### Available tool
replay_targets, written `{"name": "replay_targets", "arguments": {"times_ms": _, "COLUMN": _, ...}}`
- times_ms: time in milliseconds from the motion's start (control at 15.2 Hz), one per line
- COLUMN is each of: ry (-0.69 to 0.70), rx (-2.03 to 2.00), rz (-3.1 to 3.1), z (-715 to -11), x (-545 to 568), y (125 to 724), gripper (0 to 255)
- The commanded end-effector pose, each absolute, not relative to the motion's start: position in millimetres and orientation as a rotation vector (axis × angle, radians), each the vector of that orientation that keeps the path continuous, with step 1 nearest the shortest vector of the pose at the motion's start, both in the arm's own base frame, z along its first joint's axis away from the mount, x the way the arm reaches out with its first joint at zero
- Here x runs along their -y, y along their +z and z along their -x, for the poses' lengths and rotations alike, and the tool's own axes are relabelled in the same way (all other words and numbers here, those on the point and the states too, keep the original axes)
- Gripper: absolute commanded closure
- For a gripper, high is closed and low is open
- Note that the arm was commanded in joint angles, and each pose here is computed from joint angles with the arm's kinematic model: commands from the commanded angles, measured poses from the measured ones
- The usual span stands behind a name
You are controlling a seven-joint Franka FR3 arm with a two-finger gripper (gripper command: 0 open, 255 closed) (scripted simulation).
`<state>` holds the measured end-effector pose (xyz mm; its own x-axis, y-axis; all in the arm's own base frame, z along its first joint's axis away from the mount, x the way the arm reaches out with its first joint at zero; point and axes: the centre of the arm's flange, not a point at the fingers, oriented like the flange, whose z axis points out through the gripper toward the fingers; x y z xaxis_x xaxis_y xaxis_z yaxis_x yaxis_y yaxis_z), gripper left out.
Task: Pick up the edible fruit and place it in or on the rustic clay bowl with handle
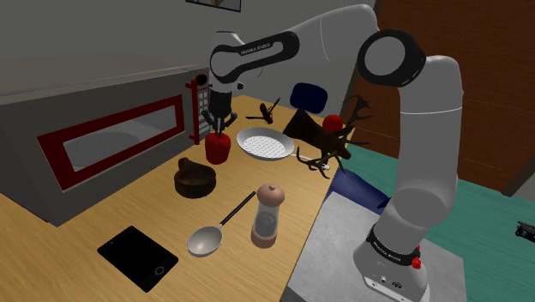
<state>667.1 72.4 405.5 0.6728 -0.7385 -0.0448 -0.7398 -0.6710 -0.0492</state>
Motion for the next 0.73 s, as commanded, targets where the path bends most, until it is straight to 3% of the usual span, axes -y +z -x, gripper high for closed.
{"name": "replay_targets", "arguments": {"times_ms": 0, "ry": 0.033, "rx": -1.245, "rz": 2.815, "z": -667, "x": -73, "y": 405, "gripper": 255}}
{"name": "replay_targets", "arguments": {"times_ms": 660, "ry": 0.033, "rx": -1.245, "rz": 2.816, "z": -667, "x": -73, "y": 432, "gripper": 255}}
